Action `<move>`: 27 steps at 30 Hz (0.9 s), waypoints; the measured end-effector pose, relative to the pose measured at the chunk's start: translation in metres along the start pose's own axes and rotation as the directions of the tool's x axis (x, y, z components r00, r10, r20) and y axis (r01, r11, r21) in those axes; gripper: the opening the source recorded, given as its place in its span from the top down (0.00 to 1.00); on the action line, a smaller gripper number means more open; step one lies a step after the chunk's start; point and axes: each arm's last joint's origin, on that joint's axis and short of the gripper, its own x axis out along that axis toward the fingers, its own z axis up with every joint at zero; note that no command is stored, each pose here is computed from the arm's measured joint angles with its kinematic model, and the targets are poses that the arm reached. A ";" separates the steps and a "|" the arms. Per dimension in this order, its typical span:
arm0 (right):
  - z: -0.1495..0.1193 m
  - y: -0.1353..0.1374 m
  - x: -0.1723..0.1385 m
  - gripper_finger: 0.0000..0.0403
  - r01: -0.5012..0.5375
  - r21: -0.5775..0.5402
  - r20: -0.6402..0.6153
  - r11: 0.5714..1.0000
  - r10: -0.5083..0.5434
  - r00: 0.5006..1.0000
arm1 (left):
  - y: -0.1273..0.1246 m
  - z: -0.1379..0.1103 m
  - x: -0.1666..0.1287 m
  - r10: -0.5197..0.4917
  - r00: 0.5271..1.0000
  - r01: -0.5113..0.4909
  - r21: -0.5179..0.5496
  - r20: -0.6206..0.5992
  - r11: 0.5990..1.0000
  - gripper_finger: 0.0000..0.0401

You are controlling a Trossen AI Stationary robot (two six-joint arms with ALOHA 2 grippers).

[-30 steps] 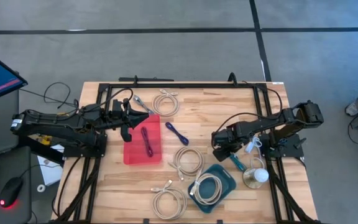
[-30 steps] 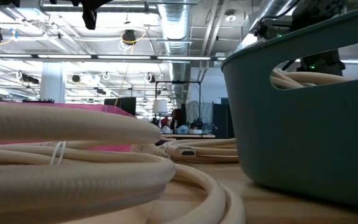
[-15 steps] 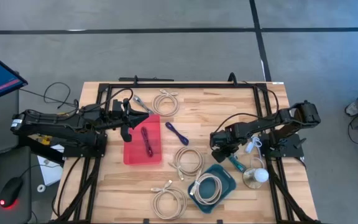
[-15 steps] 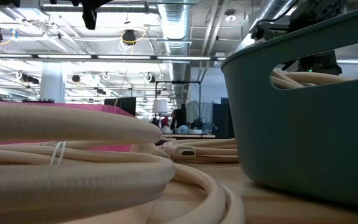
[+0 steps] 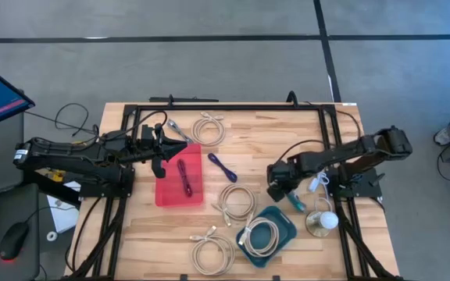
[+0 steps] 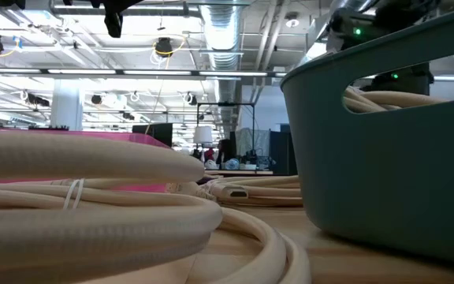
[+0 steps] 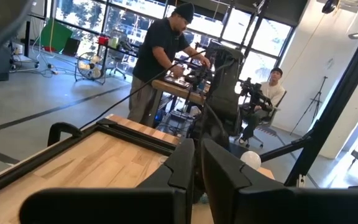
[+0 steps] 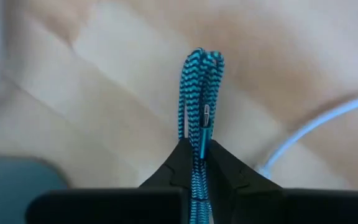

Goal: Pick & Place USB Port
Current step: Put the blue charger cable into the red bin

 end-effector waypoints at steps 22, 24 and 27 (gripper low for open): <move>0.029 -0.022 -0.124 0.97 -0.229 -0.076 0.449 0.971 0.238 0.861 | 0.000 0.000 0.000 0.000 1.000 0.000 0.000 0.000 1.000 0.92; 0.034 -0.020 -0.138 0.97 -0.233 -0.105 0.489 0.967 0.255 0.834 | 0.000 0.000 0.000 -0.001 1.000 0.001 0.000 0.000 1.000 0.92; 0.040 -0.017 -0.159 0.97 -0.238 -0.142 0.556 0.961 0.276 0.784 | 0.000 0.000 0.000 0.000 1.000 0.000 0.000 0.000 1.000 0.92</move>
